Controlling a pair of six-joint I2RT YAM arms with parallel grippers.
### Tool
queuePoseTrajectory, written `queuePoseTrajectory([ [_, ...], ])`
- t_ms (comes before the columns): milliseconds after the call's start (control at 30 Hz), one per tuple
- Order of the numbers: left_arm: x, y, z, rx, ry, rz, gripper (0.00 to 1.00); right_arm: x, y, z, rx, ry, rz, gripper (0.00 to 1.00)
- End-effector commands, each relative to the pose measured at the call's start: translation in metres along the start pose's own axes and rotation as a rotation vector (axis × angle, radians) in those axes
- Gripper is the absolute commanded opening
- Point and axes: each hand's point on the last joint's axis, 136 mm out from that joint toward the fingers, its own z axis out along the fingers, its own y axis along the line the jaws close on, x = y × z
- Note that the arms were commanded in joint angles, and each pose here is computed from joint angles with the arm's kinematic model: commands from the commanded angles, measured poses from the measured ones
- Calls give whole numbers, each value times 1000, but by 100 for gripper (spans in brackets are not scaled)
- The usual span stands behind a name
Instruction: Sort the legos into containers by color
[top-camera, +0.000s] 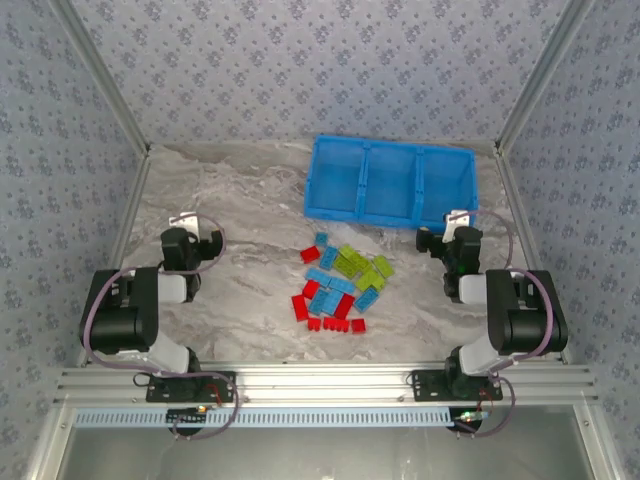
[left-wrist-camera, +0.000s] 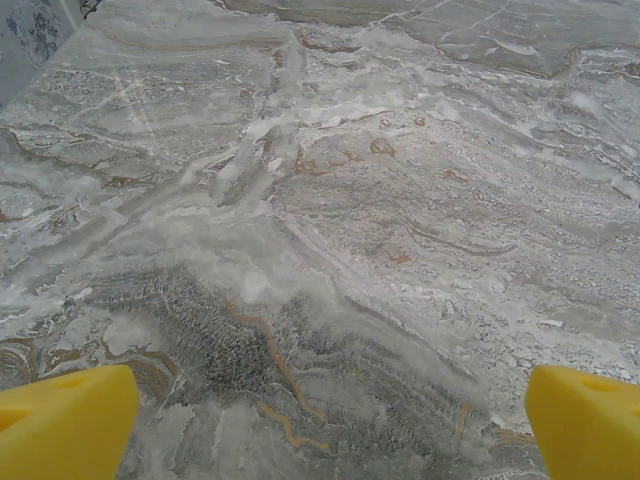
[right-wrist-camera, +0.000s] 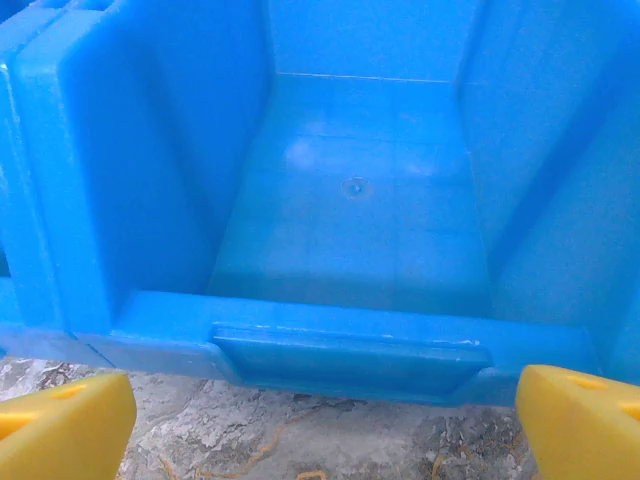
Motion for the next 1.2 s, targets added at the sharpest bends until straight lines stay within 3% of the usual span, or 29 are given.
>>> queuePoseTrajectory([
  [0,-18,-4,1,10,-51,14,99,-9,-1,2,-5,-19,-12,100],
  [533,-18,-4,1,9,-51,15,99,-15,-4,-2,6,-27,-1,100],
  [600,-18,-4,1,8,-52,17,99,-31,-10,-17,80,-5,5,100],
  [700,-22,-19,-4,68,-55,68,99,-56,-23,-57,163,26,225,100],
  [800,-34,-23,-20,64,-83,82,99,-55,-20,-90,182,156,447,100],
  [900,-53,-36,-43,82,-110,108,99,-37,15,-110,38,342,513,99],
  [1067,-94,-97,-102,248,-178,171,99,-13,82,-135,-161,561,425,97],
  [1167,-110,-151,-153,435,-198,193,99,3,119,-147,-223,641,305,97],
])
